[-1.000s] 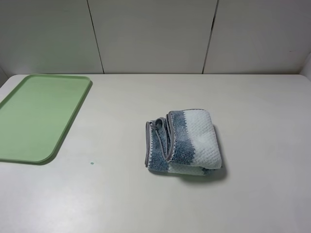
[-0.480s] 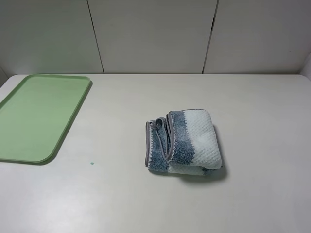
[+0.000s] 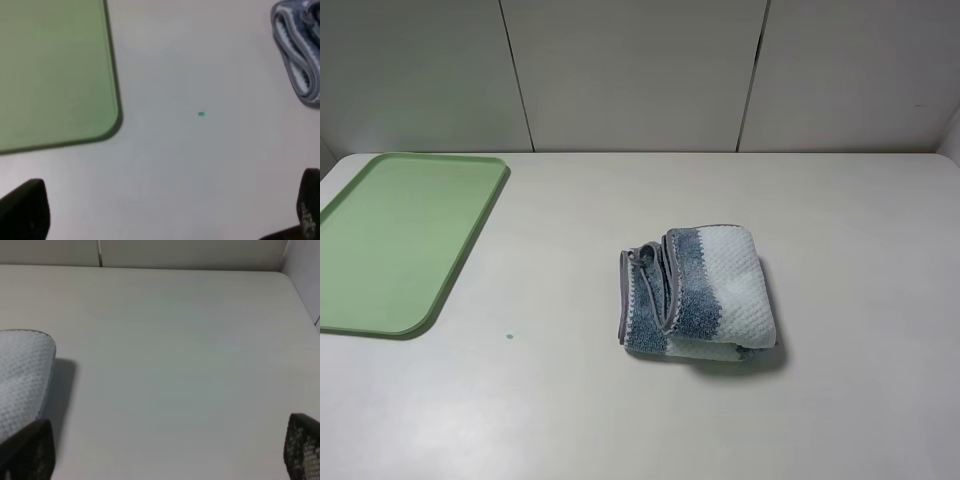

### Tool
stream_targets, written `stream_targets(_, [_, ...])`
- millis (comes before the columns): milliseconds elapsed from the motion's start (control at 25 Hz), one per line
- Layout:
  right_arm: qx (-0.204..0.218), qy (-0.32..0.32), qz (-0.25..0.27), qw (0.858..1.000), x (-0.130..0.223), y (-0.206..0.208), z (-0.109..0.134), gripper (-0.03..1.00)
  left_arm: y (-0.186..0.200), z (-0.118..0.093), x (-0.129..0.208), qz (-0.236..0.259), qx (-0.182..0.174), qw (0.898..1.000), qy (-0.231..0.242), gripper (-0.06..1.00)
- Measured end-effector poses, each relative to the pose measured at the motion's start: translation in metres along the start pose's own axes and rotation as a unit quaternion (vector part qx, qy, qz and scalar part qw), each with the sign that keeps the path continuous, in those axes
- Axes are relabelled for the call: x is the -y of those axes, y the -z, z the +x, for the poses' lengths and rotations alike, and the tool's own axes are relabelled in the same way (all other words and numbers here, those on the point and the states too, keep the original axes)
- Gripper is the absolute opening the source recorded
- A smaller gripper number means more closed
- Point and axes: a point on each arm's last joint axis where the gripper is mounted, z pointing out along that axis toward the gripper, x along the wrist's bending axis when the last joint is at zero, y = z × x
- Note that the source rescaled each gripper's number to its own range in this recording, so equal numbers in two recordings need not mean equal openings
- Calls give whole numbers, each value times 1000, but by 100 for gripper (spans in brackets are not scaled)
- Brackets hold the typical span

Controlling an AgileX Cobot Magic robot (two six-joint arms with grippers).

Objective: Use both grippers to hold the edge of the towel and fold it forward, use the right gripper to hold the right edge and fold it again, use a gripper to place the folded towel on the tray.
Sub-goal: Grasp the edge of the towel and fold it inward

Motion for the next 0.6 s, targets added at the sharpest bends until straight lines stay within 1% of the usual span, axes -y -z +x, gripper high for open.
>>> stream_targets(200, [0, 0, 0, 1000, 0, 0, 0, 100, -24, -19, -42, 14, 4, 1000, -13, 100])
stream_targets(360, [0, 0, 0, 1000, 0, 0, 0, 100, -50, -36, -69, 31, 18, 999, -21, 100])
stream_targets(600, [0, 0, 0, 1000, 0, 0, 0, 100, -94, -63, -98, 65, 58, 996, 8, 100])
